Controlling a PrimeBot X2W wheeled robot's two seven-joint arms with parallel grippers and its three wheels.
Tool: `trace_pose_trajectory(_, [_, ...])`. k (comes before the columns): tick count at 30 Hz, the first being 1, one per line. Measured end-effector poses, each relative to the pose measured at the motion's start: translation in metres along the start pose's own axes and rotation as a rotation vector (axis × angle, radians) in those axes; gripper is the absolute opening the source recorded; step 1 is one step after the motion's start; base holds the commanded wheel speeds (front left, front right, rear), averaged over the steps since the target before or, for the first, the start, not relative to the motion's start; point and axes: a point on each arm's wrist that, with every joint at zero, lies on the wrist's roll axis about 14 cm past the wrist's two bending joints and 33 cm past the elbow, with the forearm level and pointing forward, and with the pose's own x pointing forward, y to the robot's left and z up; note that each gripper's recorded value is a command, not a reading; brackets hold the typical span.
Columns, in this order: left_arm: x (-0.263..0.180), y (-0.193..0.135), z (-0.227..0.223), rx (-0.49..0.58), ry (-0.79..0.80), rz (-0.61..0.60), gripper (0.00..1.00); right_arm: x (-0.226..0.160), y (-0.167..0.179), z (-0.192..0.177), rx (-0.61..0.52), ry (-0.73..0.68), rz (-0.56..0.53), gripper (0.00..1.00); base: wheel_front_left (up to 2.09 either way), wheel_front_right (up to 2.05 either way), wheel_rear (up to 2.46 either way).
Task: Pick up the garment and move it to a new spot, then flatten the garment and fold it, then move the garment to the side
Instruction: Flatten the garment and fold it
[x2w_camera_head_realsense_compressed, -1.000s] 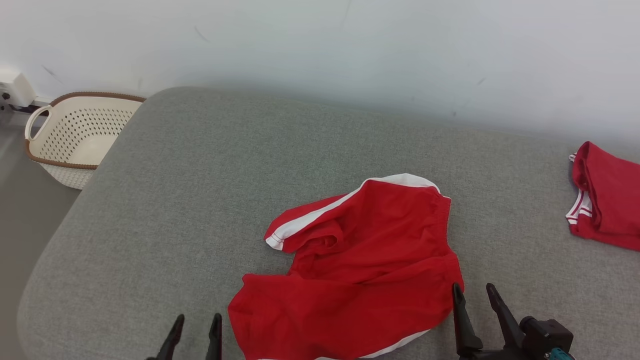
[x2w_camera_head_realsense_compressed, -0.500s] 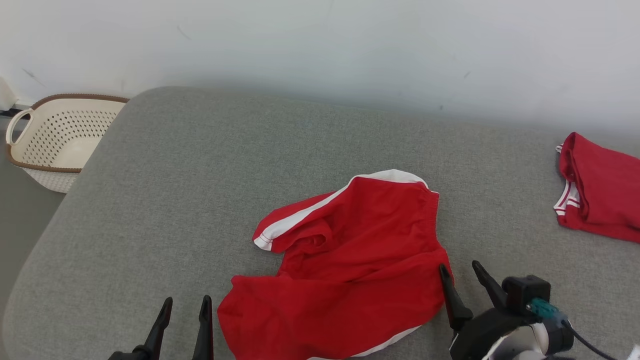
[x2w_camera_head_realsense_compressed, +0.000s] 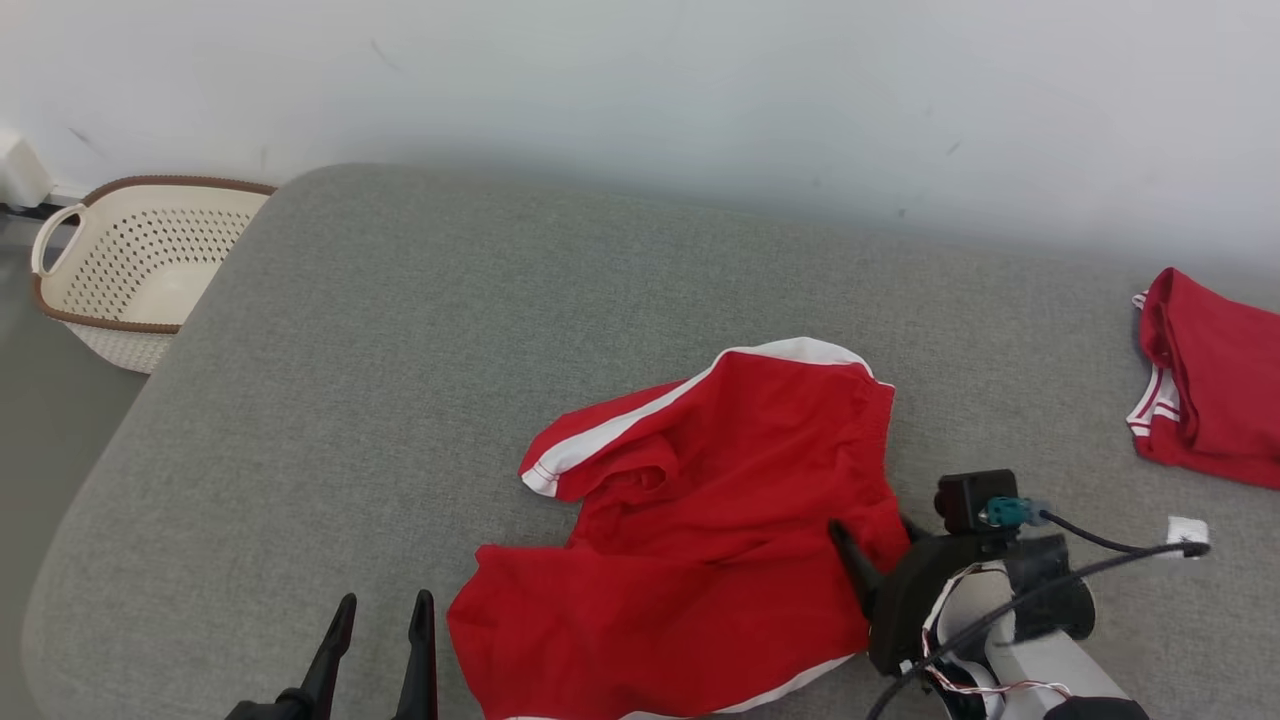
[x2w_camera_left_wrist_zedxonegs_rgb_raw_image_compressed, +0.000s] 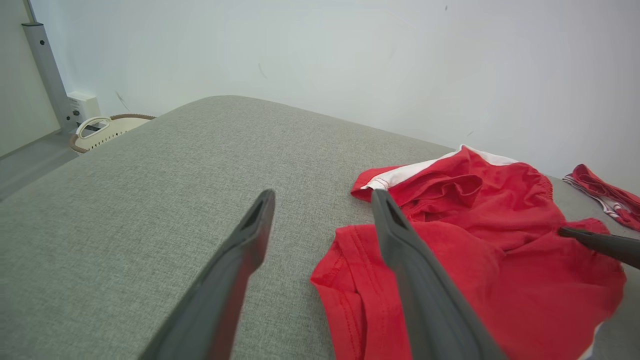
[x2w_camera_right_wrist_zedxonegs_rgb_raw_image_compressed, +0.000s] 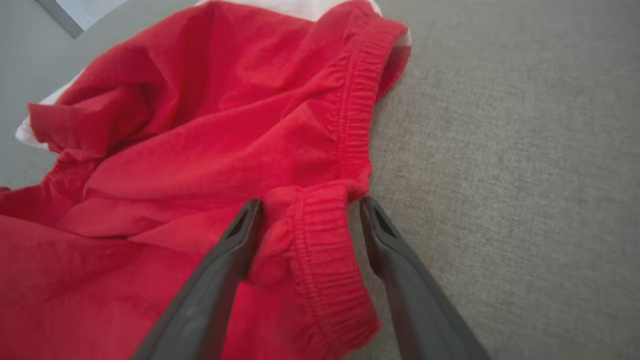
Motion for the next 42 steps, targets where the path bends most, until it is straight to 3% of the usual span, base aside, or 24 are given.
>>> trace_pose_trajectory(5, [-0.002,0.003,-0.001,0.000,0.002,0.006,1.00,0.008,0.005,-0.018,0.013,0.108,0.018,1.00,0.00,0.00,0.00])
trace_pose_trajectory(7, [-0.003,0.005,-0.001,-0.001,0.001,0.012,1.00,0.011,0.008,-0.011,0.009,0.081,0.028,0.00,0.00,0.00,0.00])
trace_pose_trajectory(12, [-0.003,0.008,0.000,-0.002,-0.002,0.020,1.00,0.014,0.001,-0.002,0.017,0.032,0.012,0.00,0.00,0.00,0.00])
trace_pose_trajectory(21, [-0.003,0.000,-0.002,-0.018,-0.001,0.006,1.00,-0.008,-0.061,0.013,0.056,-0.084,-0.153,0.00,0.00,0.00,0.00])
trace_pose_trajectory(28, [-0.005,-0.007,-0.004,-0.034,0.003,-0.010,1.00,-0.027,-0.069,0.005,0.069,-0.108,-0.188,0.00,0.00,0.00,0.00])
trace_pose_trajectory(29, [-0.005,-0.008,-0.004,-0.035,0.001,-0.014,1.00,-0.028,-0.067,0.010,0.071,-0.131,-0.185,0.43,0.00,0.00,0.00])
trace_pose_trajectory(30, [-0.005,-0.010,-0.004,-0.036,0.000,-0.019,1.00,-0.029,-0.066,0.012,0.077,-0.148,-0.183,1.00,0.00,0.00,0.00])
trace_pose_trajectory(42, [-0.004,-0.015,-0.004,-0.039,-0.003,-0.035,1.00,-0.068,-0.096,0.048,0.025,-0.370,-0.275,1.00,0.00,0.00,0.00])
